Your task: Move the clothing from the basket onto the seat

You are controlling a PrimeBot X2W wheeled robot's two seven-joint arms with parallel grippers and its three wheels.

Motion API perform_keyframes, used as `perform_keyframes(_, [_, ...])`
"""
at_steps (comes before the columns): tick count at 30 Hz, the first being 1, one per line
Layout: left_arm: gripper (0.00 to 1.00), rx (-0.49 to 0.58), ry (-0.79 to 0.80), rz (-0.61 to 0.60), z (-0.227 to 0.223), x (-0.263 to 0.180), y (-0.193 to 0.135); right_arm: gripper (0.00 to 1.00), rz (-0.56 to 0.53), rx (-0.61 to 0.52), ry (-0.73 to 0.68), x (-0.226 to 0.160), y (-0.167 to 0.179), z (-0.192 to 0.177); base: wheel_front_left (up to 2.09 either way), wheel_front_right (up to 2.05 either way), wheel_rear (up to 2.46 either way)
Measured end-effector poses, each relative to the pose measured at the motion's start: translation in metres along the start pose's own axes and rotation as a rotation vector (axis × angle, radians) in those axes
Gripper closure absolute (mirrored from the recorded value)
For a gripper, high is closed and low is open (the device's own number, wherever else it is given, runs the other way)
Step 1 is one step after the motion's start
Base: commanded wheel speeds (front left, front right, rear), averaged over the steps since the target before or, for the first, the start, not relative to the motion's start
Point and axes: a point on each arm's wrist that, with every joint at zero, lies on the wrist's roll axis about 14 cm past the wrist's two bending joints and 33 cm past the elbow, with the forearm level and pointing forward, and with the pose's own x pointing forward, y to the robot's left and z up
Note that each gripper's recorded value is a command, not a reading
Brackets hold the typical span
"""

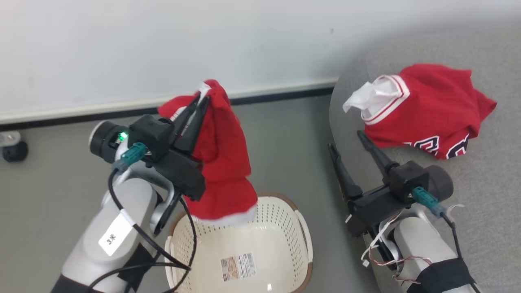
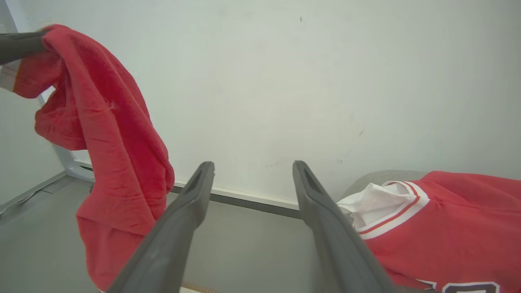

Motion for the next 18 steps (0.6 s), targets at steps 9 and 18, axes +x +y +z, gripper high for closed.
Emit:
perform_keyframes(9, [1.00,0.005,-0.029,-0.014,0.036,-0.015,-0.029,0.00,0.153,-0.028,-0.035,-0.011,0.050,0.025,0.00,0.00,0.00])
perform_keyframes(18, [1.00,0.028,-0.059,-0.053,0.061,-0.039,-0.063,0.00,0.282,-0.052,-0.055,-0.034,0.100,0.037,0.00,0.00,0.00])
